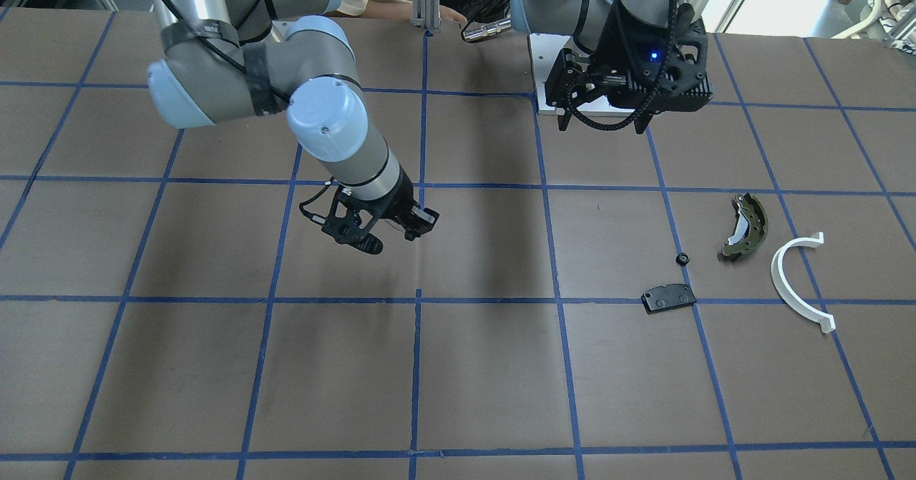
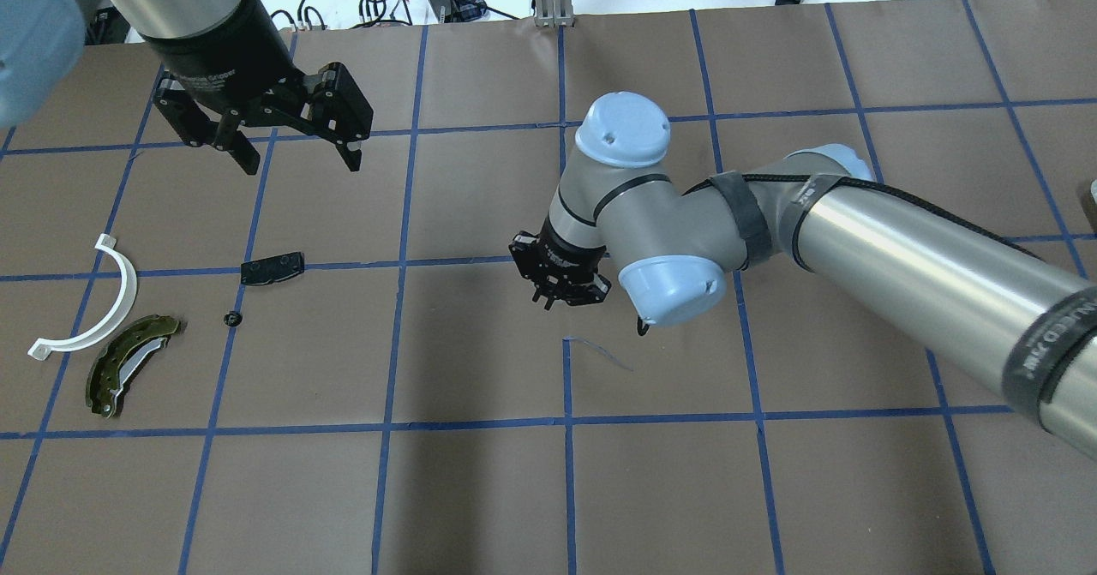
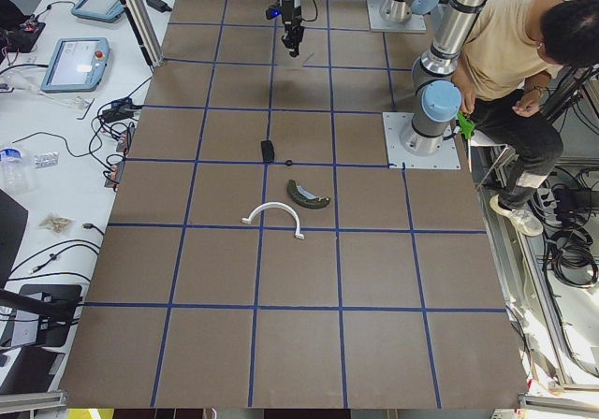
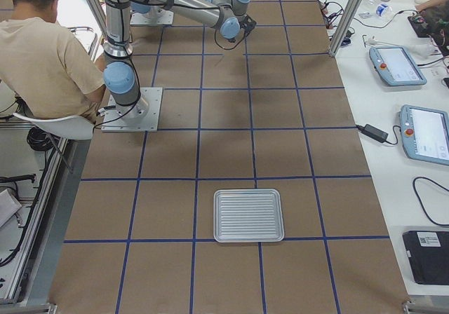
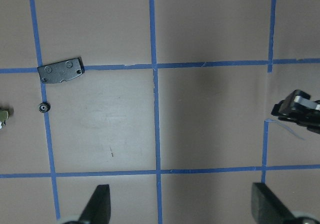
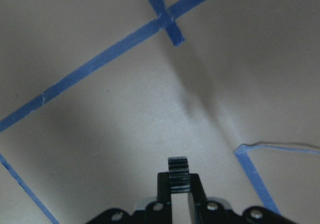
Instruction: Place bearing gear from tray to pile
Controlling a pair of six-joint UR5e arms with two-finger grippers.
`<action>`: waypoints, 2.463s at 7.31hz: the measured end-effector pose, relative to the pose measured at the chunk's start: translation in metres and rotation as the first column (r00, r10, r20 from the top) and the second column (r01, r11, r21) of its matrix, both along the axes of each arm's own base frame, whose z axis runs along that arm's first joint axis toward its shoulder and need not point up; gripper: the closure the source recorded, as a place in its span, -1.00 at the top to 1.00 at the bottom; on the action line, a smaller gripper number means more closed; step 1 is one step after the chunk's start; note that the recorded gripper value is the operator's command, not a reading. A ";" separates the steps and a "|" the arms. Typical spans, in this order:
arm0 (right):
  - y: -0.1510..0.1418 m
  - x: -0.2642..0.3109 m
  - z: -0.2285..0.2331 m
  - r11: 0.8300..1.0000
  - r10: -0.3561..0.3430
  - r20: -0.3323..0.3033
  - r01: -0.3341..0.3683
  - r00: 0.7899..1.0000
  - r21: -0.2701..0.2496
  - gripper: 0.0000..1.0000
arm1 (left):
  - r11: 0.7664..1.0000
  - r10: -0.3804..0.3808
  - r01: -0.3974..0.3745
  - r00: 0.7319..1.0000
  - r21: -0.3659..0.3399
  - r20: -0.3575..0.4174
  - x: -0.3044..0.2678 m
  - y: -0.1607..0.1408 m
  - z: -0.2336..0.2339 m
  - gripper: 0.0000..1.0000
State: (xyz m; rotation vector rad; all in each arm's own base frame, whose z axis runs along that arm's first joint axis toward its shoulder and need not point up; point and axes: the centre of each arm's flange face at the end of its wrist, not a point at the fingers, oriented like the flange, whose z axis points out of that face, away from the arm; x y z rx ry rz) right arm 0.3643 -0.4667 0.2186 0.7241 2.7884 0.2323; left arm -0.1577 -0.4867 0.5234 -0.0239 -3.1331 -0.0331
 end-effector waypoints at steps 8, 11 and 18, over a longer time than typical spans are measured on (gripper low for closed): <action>-0.024 -0.014 -0.015 0.997 0.027 -0.019 -0.029 0.999 -0.076 0.90 | 1.000 0.005 -0.005 1.000 0.013 -0.003 -0.001 -0.016 -0.029 1.00; -0.071 -0.143 0.027 0.986 0.123 -0.070 -0.129 0.990 -0.101 0.92 | 0.998 0.004 -0.004 1.000 0.055 -0.001 -0.012 -0.034 -0.138 1.00; -0.044 -0.251 0.243 0.958 0.283 -0.292 -0.280 0.914 0.052 1.00 | 0.998 0.036 -0.037 0.999 0.044 0.013 -0.104 0.011 -0.338 1.00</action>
